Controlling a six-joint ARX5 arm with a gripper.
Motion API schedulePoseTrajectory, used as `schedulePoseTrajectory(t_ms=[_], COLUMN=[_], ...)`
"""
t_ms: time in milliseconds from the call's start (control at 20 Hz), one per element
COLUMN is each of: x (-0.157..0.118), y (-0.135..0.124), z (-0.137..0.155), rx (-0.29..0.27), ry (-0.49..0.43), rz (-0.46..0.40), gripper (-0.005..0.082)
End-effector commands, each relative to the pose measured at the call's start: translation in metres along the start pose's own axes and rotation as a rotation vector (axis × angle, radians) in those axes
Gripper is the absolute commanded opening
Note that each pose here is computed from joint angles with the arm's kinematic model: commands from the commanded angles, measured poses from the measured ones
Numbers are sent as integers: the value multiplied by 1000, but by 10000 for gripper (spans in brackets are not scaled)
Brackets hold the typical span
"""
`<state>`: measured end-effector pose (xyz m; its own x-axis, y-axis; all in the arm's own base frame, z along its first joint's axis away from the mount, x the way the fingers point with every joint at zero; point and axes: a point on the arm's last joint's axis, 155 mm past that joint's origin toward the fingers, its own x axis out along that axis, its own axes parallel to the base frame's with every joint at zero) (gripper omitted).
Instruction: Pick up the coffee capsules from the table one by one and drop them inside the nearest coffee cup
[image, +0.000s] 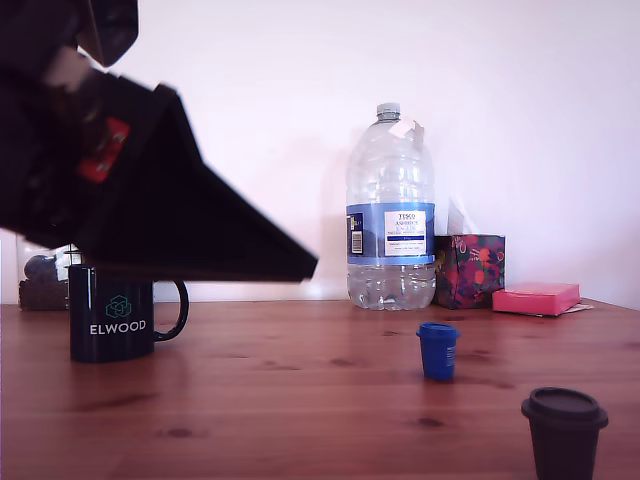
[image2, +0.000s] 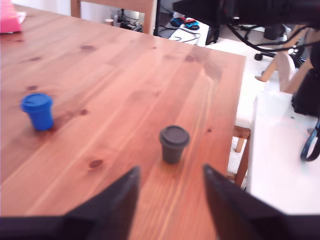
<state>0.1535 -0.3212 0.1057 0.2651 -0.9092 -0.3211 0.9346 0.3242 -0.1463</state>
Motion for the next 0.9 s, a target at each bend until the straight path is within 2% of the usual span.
schedulePoseTrajectory(t_ms=[0, 250, 600, 850], x=[4, 22, 55, 84], y=[-3, -11, -11, -13], z=[-10, -16, -14, -27], rx=[8, 37, 38, 26], ry=[16, 35, 74, 171], rz=[-13, -41, -52, -67], gripper=[711, 711, 711, 711])
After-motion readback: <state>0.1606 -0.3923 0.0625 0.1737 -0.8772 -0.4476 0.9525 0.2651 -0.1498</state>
